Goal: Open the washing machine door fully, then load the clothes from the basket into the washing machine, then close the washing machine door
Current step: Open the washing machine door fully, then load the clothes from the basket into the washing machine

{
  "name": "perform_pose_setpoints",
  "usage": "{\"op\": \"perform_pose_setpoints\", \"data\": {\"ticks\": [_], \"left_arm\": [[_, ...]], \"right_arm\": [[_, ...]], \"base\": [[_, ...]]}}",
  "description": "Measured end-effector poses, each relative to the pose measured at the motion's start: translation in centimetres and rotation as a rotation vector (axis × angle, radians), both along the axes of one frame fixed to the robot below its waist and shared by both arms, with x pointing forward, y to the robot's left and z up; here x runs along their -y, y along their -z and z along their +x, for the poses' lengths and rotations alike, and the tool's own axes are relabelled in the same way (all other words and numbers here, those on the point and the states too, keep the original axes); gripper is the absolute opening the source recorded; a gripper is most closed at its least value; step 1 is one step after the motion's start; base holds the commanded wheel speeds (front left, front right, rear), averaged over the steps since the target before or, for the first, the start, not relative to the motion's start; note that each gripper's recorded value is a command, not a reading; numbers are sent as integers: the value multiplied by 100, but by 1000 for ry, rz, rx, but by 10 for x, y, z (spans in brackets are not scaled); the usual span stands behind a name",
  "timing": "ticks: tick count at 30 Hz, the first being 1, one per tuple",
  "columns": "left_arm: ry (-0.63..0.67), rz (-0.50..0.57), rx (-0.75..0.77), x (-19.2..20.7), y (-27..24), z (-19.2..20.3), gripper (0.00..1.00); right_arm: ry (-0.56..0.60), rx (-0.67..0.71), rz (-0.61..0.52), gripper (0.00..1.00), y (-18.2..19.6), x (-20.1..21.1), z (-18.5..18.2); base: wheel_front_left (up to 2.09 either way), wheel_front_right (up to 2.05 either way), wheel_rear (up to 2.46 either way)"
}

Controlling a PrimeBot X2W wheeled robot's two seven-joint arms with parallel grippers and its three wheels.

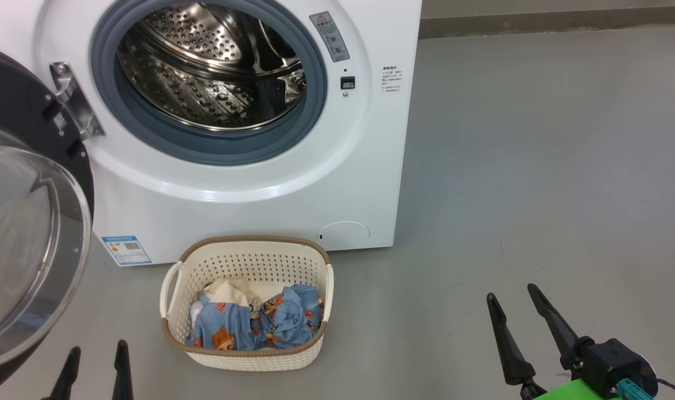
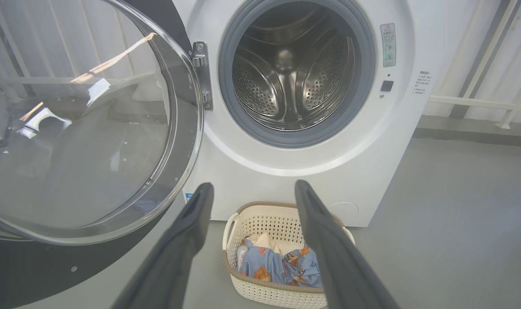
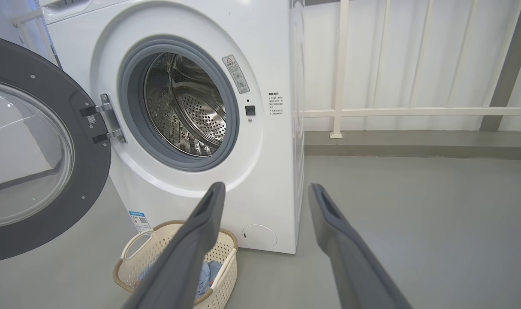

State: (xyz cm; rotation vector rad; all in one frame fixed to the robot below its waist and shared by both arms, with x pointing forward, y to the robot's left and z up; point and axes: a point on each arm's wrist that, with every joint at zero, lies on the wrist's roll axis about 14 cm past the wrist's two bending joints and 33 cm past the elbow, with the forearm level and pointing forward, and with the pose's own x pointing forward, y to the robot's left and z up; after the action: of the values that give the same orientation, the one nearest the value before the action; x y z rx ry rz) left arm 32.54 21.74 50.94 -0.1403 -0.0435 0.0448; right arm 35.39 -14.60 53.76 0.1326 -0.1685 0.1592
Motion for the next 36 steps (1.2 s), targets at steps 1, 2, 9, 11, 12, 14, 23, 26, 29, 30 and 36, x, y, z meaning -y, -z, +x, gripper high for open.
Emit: {"op": "perform_pose_setpoints", "data": {"ticks": [1,2,9,11,12,14,23,26,29,30,36], "left_arm": [[1,3,-1,0,0,0,100],[1,4,-1,-1,0,0,100],[4,4,-12,0,2,-1,100],[-1,3,-13,0,3,-1,100],[-6,3,-14,-1,3,-1,100],[-7,2,-13,-1,3,-1,100],[-15,-1,-16,-2,3,-1,100],[-20,0,-26,-4,5,-1,100],[-30,4,-31,-6,5,-1,100],[-39,5,-35,-8,6,-1,100],[-53,7,-56,-12,11,-2,100]], "right_arm": [[0,-4,0,100,1,0,0],[-1,-4,0,100,1,0,0],[-6,-14,2,100,4,-2,2],[-8,-18,3,100,6,-3,2],[-8,-19,3,100,6,-3,2],[-9,-20,3,100,6,-3,3],[-14,-32,3,100,10,-5,5],[-16,-37,3,100,12,-6,6],[-19,-42,3,100,14,-6,7],[-20,-44,3,100,14,-7,7],[-30,-57,4,100,18,-10,10]], "base": [[0,0,0],[0,0,0],[0,0,0],[0,0,0],[0,0,0],[0,0,0],[0,0,0],[0,0,0],[0,0,0],[0,0,0],[45,-45,0]]}}
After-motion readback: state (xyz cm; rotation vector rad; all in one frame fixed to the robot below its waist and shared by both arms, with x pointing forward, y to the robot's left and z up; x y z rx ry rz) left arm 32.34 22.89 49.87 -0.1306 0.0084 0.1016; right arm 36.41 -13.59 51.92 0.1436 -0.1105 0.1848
